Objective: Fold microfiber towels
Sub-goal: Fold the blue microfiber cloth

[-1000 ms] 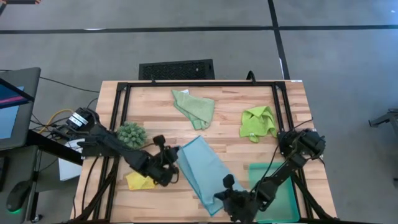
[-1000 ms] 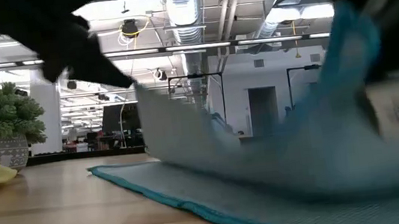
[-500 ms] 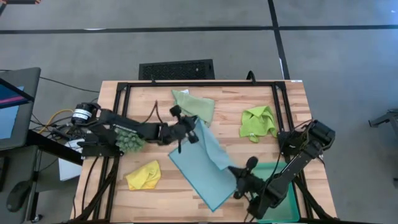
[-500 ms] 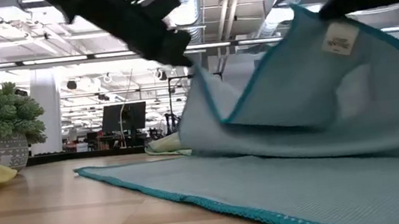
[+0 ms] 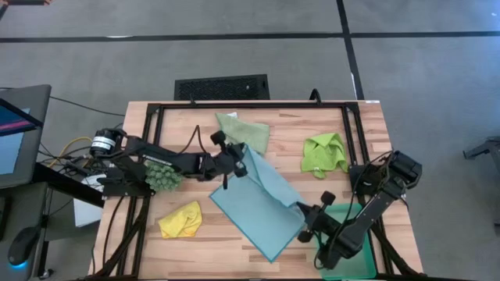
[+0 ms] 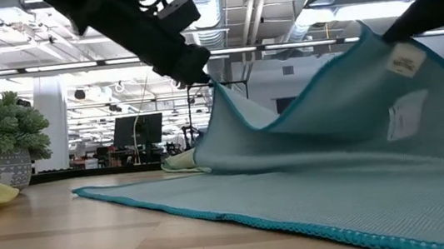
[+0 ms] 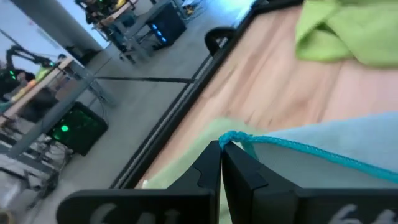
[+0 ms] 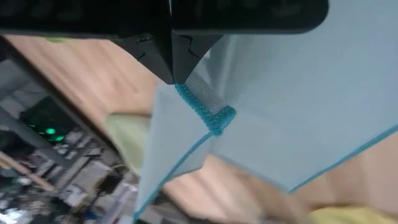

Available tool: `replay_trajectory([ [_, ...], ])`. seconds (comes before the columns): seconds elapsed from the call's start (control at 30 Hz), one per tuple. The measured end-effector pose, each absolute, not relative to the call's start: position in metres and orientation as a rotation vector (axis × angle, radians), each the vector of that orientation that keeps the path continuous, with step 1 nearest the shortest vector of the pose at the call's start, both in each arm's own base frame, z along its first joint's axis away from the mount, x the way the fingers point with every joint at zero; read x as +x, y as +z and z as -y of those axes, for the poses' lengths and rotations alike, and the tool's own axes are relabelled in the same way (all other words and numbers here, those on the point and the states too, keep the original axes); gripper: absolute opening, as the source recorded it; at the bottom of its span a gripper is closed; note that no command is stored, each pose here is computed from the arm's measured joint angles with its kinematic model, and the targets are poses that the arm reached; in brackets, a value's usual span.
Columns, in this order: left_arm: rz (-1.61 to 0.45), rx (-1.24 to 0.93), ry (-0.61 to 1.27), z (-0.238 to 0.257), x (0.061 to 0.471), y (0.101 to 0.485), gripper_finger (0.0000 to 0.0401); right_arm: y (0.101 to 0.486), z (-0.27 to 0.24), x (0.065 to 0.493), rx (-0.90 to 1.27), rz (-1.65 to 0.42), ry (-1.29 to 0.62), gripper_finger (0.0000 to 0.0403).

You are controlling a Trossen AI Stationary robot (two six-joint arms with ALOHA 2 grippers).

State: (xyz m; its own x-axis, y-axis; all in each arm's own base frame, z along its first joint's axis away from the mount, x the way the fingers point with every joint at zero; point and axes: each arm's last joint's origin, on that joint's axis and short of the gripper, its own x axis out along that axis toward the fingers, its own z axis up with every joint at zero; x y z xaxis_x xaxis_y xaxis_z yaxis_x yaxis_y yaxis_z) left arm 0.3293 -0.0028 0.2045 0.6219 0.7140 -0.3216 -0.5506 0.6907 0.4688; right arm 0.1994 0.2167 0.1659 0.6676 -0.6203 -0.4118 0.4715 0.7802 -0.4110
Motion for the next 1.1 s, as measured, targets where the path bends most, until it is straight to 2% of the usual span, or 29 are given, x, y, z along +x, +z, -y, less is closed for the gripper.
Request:
replay_trajectory([
  [0.17,-0.632,0.428,0.791,0.028,0.314,0.195,0.0000,0.162,-0.230,0.206,-0.288,-0.625,-0.513,0.0007],
  [0.53,-0.955,0.265,0.512,0.070,0.265,0.182,0.0000,0.168,-0.255,0.240,-0.270,-0.651,-0.192,0.0007],
  [0.8,-1.069,0.124,0.407,0.090,0.248,0.168,0.0000,0.167,-0.255,0.240,-0.292,-0.669,-0.175,0.0007],
  [1.1,-1.098,0.090,0.410,0.098,0.236,0.159,0.0000,0.168,-0.256,0.237,-0.314,-0.621,-0.217,0.0008],
])
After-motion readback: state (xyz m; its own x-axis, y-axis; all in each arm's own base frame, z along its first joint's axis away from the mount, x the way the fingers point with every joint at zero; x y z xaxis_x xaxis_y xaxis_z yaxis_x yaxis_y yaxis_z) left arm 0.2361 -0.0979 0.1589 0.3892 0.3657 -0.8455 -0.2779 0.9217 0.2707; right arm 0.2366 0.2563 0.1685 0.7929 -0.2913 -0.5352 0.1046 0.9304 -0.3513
